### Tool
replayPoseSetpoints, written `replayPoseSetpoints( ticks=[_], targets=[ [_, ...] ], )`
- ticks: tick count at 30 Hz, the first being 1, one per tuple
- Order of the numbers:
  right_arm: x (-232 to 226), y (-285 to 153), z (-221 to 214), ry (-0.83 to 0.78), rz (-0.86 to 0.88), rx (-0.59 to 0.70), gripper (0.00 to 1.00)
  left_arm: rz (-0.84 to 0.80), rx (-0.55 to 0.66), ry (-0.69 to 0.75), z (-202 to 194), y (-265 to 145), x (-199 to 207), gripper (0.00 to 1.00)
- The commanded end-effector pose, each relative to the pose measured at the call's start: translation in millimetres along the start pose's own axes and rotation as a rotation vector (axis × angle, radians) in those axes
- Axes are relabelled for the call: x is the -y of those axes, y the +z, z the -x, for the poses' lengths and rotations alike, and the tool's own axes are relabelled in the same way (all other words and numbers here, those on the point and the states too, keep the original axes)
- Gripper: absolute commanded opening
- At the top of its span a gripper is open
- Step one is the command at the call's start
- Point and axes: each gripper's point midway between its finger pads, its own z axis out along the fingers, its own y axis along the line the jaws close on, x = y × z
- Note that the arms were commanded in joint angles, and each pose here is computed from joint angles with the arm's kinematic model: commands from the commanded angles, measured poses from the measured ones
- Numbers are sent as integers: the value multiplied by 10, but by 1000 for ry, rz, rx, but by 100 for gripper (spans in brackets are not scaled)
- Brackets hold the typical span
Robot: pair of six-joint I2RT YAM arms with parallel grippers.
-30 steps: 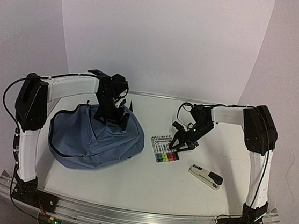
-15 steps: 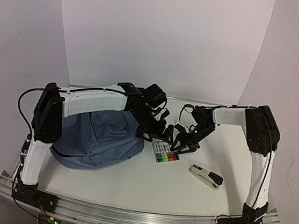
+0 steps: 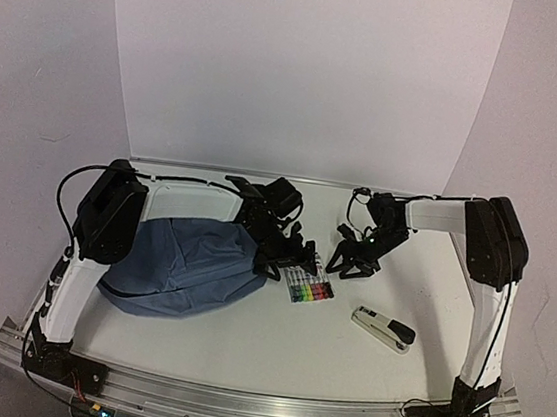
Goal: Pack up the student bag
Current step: Pick up the stationery from the center of the board.
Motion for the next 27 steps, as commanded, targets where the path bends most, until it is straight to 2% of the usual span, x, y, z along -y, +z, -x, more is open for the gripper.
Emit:
replayPoseSetpoints(
  ticks=[1,6,11,15,18,21,24,27],
  targets=[
    [-93,155,-51,16,39,-19,55,-28,-6,-91,61,87,-212,93],
    [-110,299,-149,42,54,-54,55,-34,-25,-131,66,191,-317,87],
    [-153,393,-207,78,90,-79,59,45,-82,-190,14,378,-529,78],
    [-211,432,-204,73,86,-82,64,129,-78,-231,37,410,-674,74],
    [-126,389,-174,77,7,-56,69,204,-76,-263,30,397,-795,69],
    [31,264,-180,92,-108,-13,70,275,-65,-294,1,327,-904,59],
    [66,232,-269,104,-121,-15,71,258,-51,-292,7,306,-887,55],
    [72,387,-385,132,-64,-56,70,207,-82,-305,-27,411,-892,48]
  ],
)
